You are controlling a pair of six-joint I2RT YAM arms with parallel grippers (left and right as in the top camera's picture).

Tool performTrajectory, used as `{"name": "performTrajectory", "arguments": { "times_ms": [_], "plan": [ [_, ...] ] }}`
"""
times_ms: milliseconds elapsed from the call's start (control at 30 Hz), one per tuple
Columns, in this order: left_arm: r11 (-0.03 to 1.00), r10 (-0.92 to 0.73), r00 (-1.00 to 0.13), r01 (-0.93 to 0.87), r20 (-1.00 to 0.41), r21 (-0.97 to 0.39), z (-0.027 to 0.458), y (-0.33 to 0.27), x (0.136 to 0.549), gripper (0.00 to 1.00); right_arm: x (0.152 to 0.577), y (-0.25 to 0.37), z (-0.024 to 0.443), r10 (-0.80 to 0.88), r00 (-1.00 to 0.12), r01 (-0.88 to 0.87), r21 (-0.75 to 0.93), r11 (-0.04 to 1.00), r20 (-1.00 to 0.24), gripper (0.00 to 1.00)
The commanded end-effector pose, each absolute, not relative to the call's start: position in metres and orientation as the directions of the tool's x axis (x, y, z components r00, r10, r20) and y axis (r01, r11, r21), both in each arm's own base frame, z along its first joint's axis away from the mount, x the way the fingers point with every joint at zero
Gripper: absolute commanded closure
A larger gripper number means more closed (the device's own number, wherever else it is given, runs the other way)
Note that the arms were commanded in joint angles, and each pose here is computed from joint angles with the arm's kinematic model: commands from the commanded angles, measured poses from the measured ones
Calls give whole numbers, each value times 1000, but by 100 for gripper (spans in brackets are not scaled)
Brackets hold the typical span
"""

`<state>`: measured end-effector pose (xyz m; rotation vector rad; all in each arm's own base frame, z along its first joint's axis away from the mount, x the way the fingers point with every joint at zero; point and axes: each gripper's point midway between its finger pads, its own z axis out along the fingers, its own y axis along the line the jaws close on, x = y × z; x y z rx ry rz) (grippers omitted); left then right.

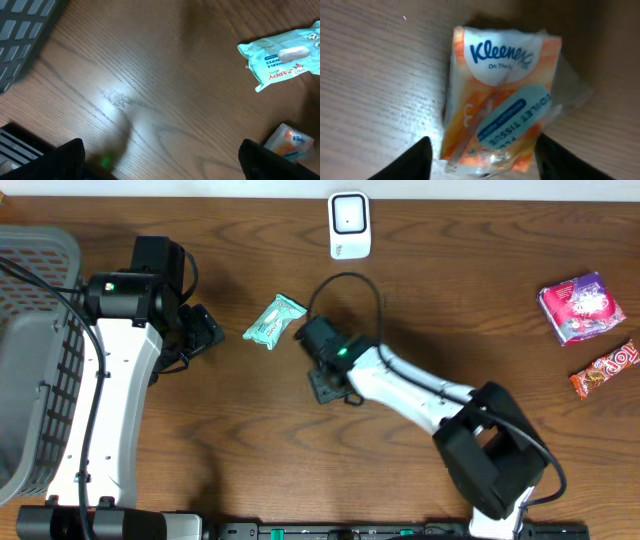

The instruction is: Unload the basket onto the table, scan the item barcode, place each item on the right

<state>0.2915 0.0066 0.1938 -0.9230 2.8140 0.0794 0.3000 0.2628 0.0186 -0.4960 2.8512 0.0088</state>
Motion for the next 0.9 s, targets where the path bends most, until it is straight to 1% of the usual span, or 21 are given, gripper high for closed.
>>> {"name": "performTrajectory", "arguments": {
  "times_ms": [0,133,167,200,333,367,400,433,533,633,667,733,800,867],
  "plan": [
    [806,-582,-793,-592,-183,4,193,8,290,2,318,252,19,-317,-891,-270,-184,945,-324,45],
    [806,-582,-793,-592,-183,4,193,8,290,2,317,250,2,-317,-900,-266,-199,943,-299,69],
    [806,-581,-793,-592,-183,4,193,8,290,2,316,250,0,-305,-905,-255,-195,947,-295,77],
    [806,-582,-793,-592,-183,4,193,8,290,2,315,251,-1,-296,-910,-251,-183,951,-291,82],
    [806,-582,-793,-592,-183,4,193,8,290,2,316,259,11,-276,-919,-250,-124,960,-281,83],
    [806,-581,-793,-592,-183,4,193,8,290,2,319,261,18,-267,-922,-247,-105,963,-282,87],
    [806,-582,-793,-592,-183,4,193,8,290,2,321,263,24,-259,-925,-244,-87,966,-280,95],
    [806,-582,-793,-592,-183,4,193,8,290,2,323,266,32,-248,-929,-242,-58,969,-276,99],
    [806,-581,-793,-592,-183,4,193,8,290,2,329,279,50,-264,-934,-287,65,956,-241,99],
    [806,-582,-793,-592,-183,4,193,8,290,2,326,287,54,-256,-948,-293,210,933,-188,99],
    [806,-582,-793,-592,-183,4,193,8,290,2,323,290,55,-254,-954,-290,281,915,-158,99],
    [806,-582,-793,-592,-183,4,193,8,290,2,318,296,61,-267,-958,-286,424,859,-107,99],
    [806,-581,-793,-592,-183,4,193,8,290,2,315,301,72,-285,-955,-283,546,789,-82,99],
    [806,-582,-793,-592,-183,4,193,8,290,2,313,305,90,-308,-948,-273,683,677,-74,99]
  ]
}}
